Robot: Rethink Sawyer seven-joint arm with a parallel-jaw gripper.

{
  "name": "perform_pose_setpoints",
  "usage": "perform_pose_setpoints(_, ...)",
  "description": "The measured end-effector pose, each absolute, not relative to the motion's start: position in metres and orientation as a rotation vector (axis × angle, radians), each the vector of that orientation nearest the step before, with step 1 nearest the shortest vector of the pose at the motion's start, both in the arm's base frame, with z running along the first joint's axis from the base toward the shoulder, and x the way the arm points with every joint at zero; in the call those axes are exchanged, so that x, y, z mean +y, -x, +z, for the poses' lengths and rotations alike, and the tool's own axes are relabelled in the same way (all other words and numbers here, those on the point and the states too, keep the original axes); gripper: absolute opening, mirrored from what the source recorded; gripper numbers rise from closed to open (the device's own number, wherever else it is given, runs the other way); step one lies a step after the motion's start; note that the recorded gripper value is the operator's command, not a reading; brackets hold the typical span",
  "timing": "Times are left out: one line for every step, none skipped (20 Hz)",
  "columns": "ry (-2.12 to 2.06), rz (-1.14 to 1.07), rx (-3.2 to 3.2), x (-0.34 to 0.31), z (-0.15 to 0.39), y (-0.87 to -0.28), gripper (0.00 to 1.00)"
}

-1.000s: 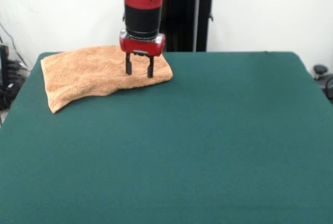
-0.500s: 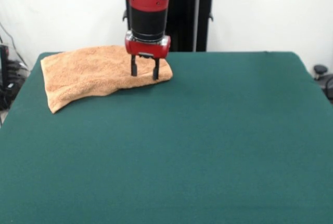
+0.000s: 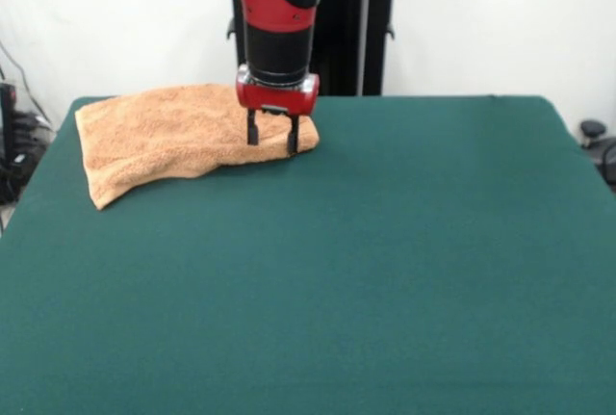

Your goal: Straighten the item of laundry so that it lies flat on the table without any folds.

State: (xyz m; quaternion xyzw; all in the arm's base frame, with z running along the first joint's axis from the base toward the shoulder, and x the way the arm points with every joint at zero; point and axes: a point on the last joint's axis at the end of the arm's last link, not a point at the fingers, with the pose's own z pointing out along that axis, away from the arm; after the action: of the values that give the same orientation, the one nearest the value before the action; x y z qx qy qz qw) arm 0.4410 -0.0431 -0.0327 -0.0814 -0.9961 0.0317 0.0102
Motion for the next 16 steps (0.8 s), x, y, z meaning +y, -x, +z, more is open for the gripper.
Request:
perform_pose_setpoints(0.256,0.098,-3.109,-0.0432,-0.0351,-0.4417,1.00)
perform_pose_setpoints(0.256,0.099,-3.110,-0.0431,-0.0364,-0.4426,1.00)
perform_pose_setpoints(0.252,0.100,-3.112,-0.0422,-0.0375,-0.4431,1.00)
perform_pose_setpoints(0.250,0.103,-3.111,-0.0421,-0.0379,-0.4431,1.00)
perform_pose_setpoints(0.248,0.105,-3.111,-0.0420,-0.0379,-0.4431,1.00)
perform_pose_setpoints(0.246,0.106,-3.111,-0.0419,-0.0380,-0.4432,1.00)
perform_pose_setpoints(0.244,0.109,-3.111,-0.0417,-0.0381,-0.4431,1.00)
perform_pose_setpoints(0.237,0.115,-3.111,-0.0411,-0.0385,-0.4431,1.00)
perform_pose_setpoints(0.235,0.117,-3.111,-0.0410,-0.0386,-0.4431,1.00)
perform_pose_setpoints(0.230,0.122,-3.112,-0.0406,-0.0386,-0.4432,1.00)
perform_pose_setpoints(0.227,0.125,-3.112,-0.0403,-0.0387,-0.4430,1.00)
perform_pose_setpoints(0.221,0.132,-3.114,-0.0399,-0.0390,-0.4430,1.00)
perform_pose_setpoints(0.218,0.135,-3.115,-0.0397,-0.0391,-0.4428,1.00)
perform_pose_setpoints(0.217,0.137,-3.116,-0.0396,-0.0391,-0.4428,1.00)
perform_pose_setpoints(0.212,0.143,-3.119,-0.0390,-0.0393,-0.4424,1.00)
perform_pose_setpoints(0.211,0.145,-3.119,-0.0388,-0.0394,-0.4424,1.00)
